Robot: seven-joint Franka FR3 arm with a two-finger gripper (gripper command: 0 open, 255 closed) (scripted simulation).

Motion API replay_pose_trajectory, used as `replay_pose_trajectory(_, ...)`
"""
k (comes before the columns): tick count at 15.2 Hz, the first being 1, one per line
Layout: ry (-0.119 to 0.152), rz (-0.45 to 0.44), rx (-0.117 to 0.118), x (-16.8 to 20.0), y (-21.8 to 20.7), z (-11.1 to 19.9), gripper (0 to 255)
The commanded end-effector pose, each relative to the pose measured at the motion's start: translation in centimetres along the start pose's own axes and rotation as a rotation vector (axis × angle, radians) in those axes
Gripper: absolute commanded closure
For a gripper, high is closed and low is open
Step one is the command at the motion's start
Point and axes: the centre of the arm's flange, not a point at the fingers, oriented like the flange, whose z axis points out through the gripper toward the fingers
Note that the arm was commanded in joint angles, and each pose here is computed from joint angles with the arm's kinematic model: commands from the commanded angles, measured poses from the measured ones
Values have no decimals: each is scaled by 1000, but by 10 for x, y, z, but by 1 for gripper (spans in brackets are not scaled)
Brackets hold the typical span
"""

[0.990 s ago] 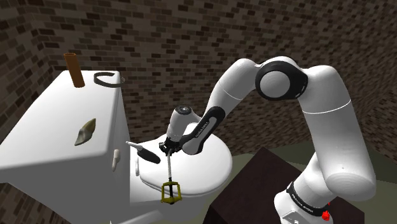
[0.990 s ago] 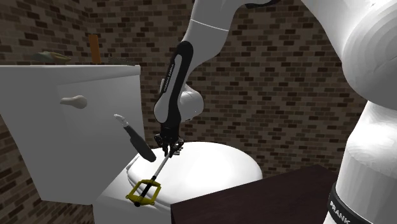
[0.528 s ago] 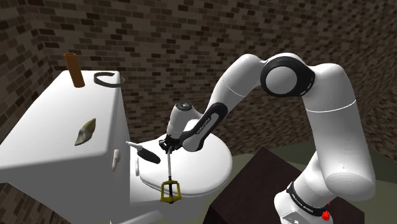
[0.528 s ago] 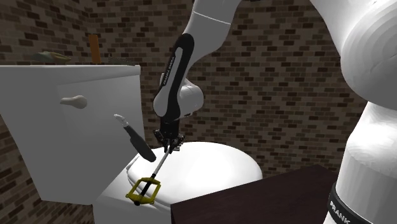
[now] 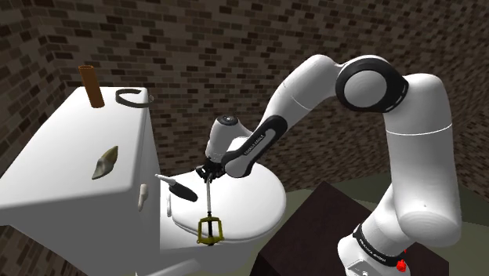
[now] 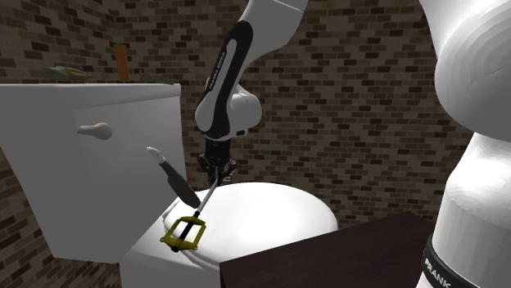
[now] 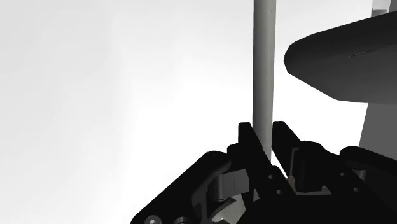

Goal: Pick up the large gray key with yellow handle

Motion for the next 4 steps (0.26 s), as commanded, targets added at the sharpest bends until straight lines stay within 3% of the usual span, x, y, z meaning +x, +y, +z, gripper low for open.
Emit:
replay_pose_trajectory(1,0,0,0,1,-2,-11,255)
replay_pose_trajectory(4,0,0,0,2,-3,-17,255)
